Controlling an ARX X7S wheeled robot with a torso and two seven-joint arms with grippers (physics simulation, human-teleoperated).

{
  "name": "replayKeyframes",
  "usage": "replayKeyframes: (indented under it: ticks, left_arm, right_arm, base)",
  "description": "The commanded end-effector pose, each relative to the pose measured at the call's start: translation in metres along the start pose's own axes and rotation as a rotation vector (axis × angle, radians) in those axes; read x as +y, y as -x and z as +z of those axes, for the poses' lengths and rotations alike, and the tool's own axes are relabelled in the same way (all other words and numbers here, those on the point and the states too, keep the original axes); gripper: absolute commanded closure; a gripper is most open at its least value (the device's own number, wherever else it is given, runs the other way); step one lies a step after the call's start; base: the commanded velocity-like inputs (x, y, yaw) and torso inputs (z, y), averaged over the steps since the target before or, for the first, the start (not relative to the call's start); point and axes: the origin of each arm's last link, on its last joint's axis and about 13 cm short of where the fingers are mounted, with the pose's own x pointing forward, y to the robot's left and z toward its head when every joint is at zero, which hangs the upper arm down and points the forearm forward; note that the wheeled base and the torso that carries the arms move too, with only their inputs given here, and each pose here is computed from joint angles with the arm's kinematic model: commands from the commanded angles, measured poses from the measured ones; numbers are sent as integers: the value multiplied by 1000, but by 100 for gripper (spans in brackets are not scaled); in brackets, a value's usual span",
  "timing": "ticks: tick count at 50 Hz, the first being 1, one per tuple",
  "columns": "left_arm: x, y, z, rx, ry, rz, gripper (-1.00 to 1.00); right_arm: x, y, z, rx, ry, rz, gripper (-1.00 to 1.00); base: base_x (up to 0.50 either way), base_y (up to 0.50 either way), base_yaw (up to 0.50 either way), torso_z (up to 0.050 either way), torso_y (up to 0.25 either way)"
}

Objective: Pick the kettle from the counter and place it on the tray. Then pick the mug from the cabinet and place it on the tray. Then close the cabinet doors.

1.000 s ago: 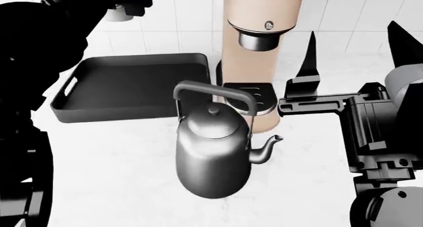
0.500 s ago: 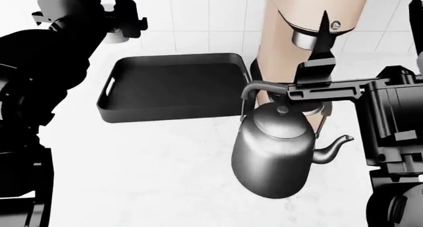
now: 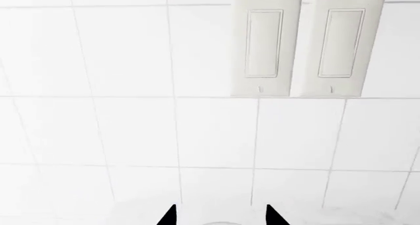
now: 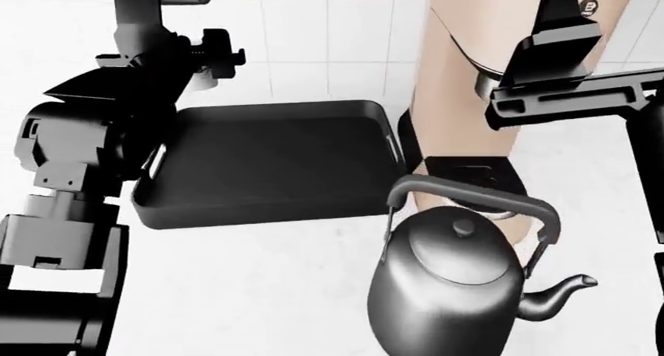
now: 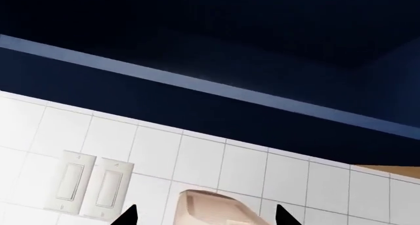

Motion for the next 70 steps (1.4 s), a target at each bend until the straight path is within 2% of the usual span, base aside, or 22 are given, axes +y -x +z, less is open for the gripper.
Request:
replayKeyframes:
  ticks: [1,10,28,48,70]
  left_arm:
    - [-6,-10,-4,17,2,18,100]
    - [-7,-7,-17,73,-28,-5,100]
    - [7,7,-45,170,-52,-37,100]
    - [10,9,-58,212,-57,-48,100]
    - [15,6,-67,257,-46,1,100]
  right_arm:
    - [-3,1,4,-9,-4,-5,-100]
    - [-3,2,1,-22,9,-23,-100]
    - [2,1,-11,1,2,-20,-100]
    - [4,1,-14,8,0,-19,-100]
    - [4,1,-17,13,-3,-21,-100]
  base:
    - [500,0,0,0,10]
    - [167,0,0,0,1]
    - [0,0,0,0,0]
    - [0,0,0,0,0]
    - [0,0,0,0,0]
